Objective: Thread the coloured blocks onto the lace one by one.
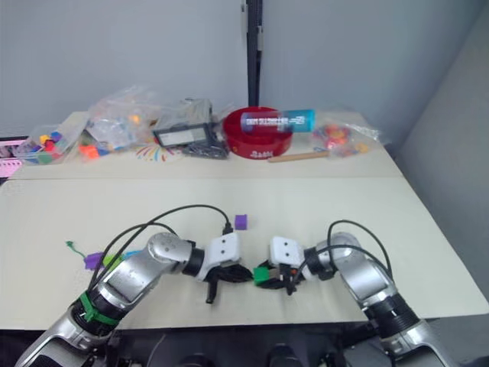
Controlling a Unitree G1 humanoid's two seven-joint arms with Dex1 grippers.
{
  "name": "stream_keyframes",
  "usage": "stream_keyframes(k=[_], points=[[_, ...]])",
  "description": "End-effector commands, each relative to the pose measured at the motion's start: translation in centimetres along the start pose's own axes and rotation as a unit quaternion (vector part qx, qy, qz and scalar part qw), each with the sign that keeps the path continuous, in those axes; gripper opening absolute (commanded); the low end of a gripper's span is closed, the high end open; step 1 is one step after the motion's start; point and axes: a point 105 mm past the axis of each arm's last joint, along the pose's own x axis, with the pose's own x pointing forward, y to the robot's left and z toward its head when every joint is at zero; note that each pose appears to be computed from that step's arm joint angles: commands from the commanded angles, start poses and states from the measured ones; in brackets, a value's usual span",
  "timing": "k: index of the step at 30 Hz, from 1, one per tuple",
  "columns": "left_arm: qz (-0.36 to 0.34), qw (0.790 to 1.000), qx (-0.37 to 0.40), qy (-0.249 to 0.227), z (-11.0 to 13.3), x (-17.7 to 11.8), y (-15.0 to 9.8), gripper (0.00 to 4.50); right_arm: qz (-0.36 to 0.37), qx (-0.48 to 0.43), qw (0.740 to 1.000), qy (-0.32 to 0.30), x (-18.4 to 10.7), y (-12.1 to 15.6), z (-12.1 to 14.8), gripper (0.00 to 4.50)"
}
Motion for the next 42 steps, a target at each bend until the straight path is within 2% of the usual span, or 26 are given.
stream_keyframes(k=[1,8,12,16,22,27,34,42], points=[[-0.02,0.998,-0.005,-0.055,1.5,0.9,-0.9,0.72,0.017,0.008,1.0,0.002,1.6,0.8,-0.3,1.19],[0.0,0.996,0.007,-0.086,2.3,-2.6,-0.4,2.95,0.01,0.02,1.0,0.01,1.4,0.7,-1.1,1.19],[0.009,0.997,0.007,-0.081,1.2,-4.4,-0.1,2.95,0.004,0.027,1.0,0.012,1.2,0.4,-1.4,1.19],[0.016,0.998,0.004,-0.067,-0.1,-5.0,0.3,2.95,-0.001,0.033,0.999,0.016,0.8,0.2,-1.7,1.19],[0.029,0.997,0.018,-0.068,-1.1,-3.9,1.2,2.95,-0.007,0.039,0.999,0.019,0.2,0.3,-1.8,1.19],[0.016,0.998,0.034,-0.05,-2.5,-3.2,0.8,2.95,-0.015,0.048,0.999,0.02,-0.3,0.2,-2.0,1.19],[0.017,0.998,0.038,-0.05,-2.9,-3.3,0.9,2.95,-0.02,0.055,0.998,0.022,-0.5,0.3,-2.2,1.19],[0.007,0.997,0.036,-0.062,-2.7,-3.1,0.6,0.5,-0.024,0.055,0.998,0.019,-0.4,0.3,-2.0,1.19]])
